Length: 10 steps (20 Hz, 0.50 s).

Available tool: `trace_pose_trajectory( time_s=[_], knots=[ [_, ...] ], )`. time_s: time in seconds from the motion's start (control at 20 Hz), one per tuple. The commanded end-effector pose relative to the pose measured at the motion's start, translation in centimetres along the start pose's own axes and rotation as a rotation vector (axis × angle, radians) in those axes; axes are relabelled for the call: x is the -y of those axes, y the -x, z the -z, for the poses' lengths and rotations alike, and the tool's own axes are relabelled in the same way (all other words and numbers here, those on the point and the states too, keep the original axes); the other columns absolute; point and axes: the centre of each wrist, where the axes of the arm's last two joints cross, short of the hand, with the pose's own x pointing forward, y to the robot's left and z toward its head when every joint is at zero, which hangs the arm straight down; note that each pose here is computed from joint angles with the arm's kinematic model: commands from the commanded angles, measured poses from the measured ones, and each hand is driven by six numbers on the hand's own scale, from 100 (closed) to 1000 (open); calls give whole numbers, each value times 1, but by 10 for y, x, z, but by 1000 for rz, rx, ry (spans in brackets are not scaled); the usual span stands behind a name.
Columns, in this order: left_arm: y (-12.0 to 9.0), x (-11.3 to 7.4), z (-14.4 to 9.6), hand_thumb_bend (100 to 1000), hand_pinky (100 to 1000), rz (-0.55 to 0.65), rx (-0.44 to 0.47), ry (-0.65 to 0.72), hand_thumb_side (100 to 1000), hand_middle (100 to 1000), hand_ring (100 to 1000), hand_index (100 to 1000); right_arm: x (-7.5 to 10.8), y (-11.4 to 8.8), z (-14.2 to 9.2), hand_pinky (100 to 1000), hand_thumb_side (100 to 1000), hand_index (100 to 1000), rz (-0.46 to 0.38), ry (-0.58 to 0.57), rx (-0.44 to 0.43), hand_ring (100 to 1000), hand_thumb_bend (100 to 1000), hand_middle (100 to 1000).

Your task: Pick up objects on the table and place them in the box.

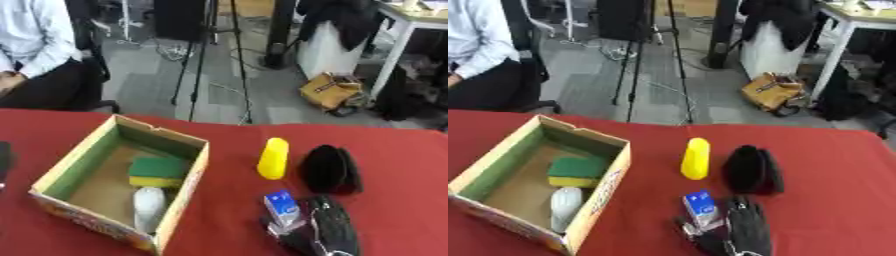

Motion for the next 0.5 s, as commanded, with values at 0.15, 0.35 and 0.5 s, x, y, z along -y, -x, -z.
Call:
trace_pose_trajectory(
  time_s=[0.15, 0.35, 0.5],
  knots=[
    [-5, 3, 6, 100, 983, -14, 29, 7, 894, 926, 927, 844, 5, -2, 4, 1000, 1000, 905, -15, 16, 11, 1000, 764, 852],
    [-5, 3, 7, 100, 983, -17, 29, 8, 894, 927, 927, 844, 3, -3, 3, 1000, 985, 878, -18, 17, 16, 1000, 743, 833],
    [-5, 4, 7, 100, 984, -19, 29, 9, 894, 927, 927, 845, 2, -4, 2, 997, 944, 853, -26, 21, 23, 1000, 730, 811]
  ],
)
